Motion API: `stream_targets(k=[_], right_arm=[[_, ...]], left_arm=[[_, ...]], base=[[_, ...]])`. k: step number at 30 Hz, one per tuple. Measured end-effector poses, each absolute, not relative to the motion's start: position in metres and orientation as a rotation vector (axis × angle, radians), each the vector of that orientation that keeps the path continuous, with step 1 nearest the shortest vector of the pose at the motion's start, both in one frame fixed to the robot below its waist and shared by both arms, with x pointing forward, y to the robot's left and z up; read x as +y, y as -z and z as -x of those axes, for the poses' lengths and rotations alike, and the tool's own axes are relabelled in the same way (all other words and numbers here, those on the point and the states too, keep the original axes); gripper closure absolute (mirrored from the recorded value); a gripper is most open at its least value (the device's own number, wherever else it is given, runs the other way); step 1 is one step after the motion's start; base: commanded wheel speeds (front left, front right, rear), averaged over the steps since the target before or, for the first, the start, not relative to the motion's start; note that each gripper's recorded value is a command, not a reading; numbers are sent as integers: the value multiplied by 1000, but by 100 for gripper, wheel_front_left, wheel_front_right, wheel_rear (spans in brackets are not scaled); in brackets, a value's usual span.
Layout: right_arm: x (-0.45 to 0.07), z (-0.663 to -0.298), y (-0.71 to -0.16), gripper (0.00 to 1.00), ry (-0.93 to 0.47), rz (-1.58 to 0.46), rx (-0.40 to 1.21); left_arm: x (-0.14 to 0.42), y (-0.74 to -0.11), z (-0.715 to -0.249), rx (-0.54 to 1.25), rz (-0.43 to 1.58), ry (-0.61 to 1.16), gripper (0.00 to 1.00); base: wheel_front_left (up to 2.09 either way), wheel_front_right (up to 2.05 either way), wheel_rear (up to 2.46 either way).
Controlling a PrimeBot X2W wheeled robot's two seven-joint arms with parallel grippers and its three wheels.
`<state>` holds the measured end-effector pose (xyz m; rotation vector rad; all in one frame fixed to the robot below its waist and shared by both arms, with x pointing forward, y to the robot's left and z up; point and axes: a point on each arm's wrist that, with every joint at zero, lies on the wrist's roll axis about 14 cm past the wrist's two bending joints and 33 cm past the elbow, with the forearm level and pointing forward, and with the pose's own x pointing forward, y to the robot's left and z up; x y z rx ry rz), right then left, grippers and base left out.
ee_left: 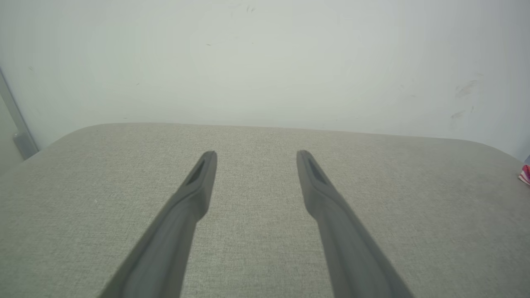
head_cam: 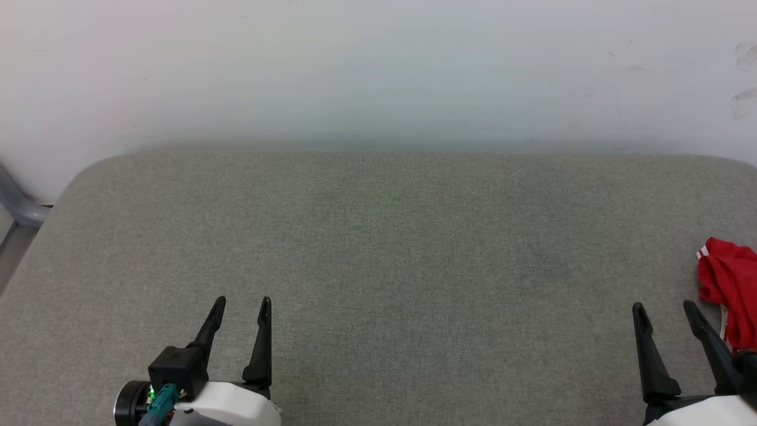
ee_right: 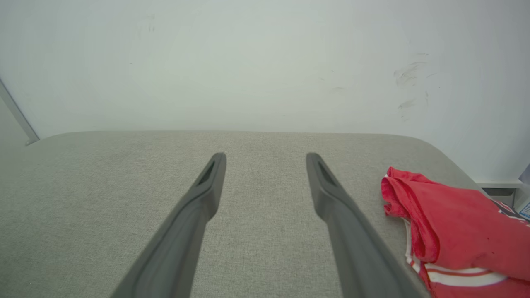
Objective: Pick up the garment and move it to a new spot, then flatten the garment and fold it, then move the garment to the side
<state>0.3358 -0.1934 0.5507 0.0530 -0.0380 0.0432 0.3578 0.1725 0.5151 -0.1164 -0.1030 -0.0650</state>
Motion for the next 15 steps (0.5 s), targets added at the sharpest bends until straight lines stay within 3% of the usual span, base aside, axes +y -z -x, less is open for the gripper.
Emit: stream_targets(k=[8, 9, 15], right_arm=[[-192, -337, -549, 0, -47, -55, -33], [-192, -337, -549, 100, -47, -56, -32], [-191, -334, -528, 100, -47, -92, 30]], left_arm=[[171, -516, -359, -105, 122, 68, 0], [171, -516, -359, -105, 127, 66, 100], [173, -491, -352, -20, 165, 45, 100]], base=[[0, 0, 0], [0, 0, 0], [0, 0, 0]])
